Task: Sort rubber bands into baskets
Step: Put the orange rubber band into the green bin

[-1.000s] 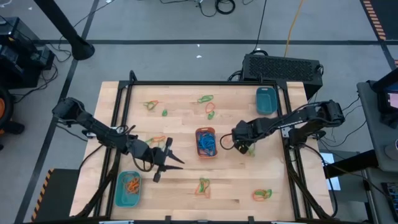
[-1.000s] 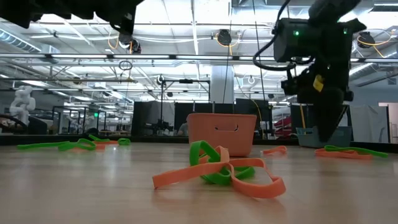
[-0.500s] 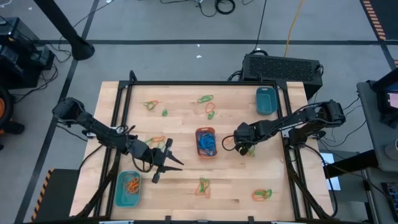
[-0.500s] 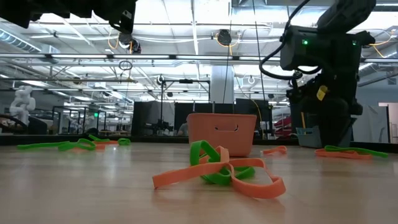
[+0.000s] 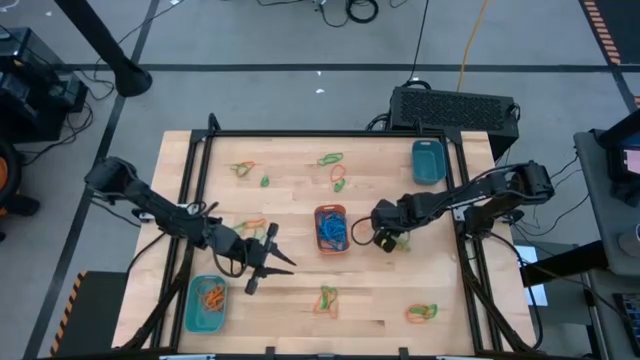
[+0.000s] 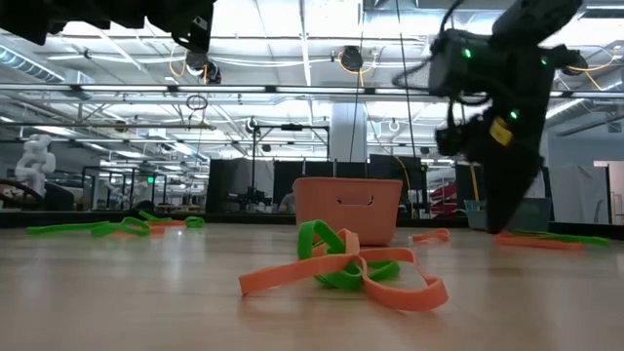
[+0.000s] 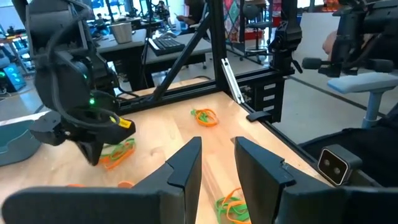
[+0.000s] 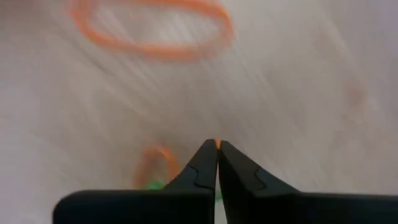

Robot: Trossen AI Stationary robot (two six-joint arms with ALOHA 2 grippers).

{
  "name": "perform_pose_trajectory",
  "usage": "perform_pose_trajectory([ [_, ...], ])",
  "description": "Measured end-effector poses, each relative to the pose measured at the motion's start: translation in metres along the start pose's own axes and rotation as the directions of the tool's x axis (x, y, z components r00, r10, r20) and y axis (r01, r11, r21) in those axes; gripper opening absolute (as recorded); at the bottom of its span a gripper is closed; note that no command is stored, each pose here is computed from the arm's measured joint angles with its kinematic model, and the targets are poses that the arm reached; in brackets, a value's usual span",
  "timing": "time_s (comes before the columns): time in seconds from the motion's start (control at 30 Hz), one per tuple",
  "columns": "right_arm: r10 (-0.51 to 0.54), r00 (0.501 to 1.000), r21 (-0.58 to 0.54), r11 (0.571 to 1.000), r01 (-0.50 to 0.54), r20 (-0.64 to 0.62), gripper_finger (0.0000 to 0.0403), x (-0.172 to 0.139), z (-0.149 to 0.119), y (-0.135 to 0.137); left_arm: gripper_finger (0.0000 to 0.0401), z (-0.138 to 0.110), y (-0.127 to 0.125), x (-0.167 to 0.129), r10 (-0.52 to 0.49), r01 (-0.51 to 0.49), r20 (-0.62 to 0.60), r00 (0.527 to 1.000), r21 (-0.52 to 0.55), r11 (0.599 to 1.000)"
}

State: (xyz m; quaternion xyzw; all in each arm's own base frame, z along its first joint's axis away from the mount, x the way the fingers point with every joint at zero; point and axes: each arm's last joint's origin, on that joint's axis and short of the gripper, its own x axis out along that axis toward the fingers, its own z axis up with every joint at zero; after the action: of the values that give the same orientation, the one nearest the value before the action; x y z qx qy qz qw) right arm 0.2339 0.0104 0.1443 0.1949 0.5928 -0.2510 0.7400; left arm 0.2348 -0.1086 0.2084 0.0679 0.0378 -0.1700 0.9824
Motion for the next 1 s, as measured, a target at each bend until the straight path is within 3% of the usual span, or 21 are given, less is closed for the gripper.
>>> perform_pose_trajectory([
  [0.33,-0.005,0.995,-0.085,0.996,0.014,0.103,0.0001,-0.042,0.016,0.026,0.0105,-0.018,-0.006,0.017,-0.007,0.007,0.015,1.000,-0.001,1.000],
  [0.6,0.165,0.955,-0.184,0.975,-0.121,0.246,0.0000,-0.086,0.014,0.066,0.0105,-0.028,-0.008,0.034,0.010,-0.008,0.120,0.993,-0.014,1.000],
  [0.83,0.458,0.799,-0.383,0.870,-0.311,0.390,0.0000,-0.113,0.002,0.112,0.0105,-0.031,-0.008,0.058,0.023,-0.013,0.151,0.988,-0.065,0.998],
  [1.0,0.587,0.680,-0.494,0.790,-0.362,0.439,0.0000,-0.128,-0.006,0.131,0.0105,-0.033,-0.003,0.082,0.049,-0.029,0.155,0.987,-0.126,0.992],
])
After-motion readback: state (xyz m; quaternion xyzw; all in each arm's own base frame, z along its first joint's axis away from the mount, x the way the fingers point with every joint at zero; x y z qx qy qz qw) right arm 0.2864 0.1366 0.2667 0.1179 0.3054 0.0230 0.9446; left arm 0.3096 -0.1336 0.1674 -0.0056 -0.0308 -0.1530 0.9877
